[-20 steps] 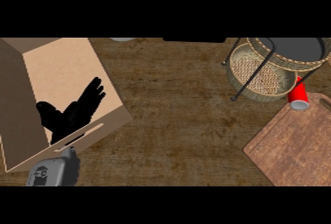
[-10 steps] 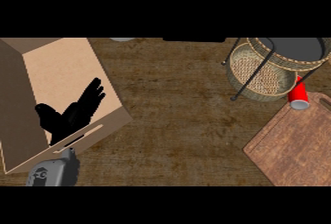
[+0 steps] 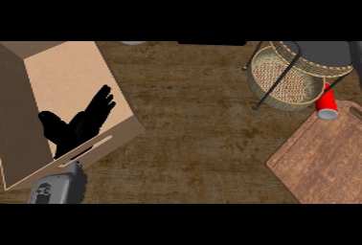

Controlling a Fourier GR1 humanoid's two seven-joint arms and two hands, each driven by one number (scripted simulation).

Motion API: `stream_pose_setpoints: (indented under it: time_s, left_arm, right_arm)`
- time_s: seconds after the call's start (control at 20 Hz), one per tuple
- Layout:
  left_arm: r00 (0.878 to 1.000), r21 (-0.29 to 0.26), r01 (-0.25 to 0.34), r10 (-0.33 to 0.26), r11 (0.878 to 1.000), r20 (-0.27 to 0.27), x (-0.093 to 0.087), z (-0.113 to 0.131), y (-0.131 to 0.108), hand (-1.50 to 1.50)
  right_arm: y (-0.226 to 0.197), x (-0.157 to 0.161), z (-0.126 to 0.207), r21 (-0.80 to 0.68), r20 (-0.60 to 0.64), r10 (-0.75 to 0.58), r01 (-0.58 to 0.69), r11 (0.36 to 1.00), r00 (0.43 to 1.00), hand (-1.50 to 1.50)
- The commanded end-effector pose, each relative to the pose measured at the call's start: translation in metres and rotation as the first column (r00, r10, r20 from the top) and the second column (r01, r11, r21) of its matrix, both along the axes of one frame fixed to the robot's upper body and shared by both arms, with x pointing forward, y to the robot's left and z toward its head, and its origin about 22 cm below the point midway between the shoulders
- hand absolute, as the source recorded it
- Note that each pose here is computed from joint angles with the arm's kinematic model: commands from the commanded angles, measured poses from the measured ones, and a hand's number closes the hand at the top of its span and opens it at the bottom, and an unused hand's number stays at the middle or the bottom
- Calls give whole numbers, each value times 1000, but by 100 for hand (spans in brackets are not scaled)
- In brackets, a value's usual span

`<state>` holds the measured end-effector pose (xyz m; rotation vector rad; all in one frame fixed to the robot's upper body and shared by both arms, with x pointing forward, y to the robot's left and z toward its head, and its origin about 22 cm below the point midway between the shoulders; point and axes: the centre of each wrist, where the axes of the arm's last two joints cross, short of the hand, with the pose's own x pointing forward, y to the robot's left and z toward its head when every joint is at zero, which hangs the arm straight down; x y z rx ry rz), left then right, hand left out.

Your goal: Pick the cupcake from the cutting board and place it in the tiered basket

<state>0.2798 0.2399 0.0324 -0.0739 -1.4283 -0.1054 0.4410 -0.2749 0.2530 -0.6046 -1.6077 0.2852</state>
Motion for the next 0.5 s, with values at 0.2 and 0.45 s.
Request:
stream_pose_setpoints:
  time_s: [0.2, 0.45]
  left_arm:
    - [995, -12, 98, -98, 995, -32, -1, 1, -16, 0]
    - [996, -6, 84, -84, 996, -37, -2, -12, -16, 0]
  right_arm:
    - [49, 23, -28, 92, 112, 102, -113, 989, 988, -150]
    - [40, 26, -12, 126, 258, 10, -44, 991, 966, -150]
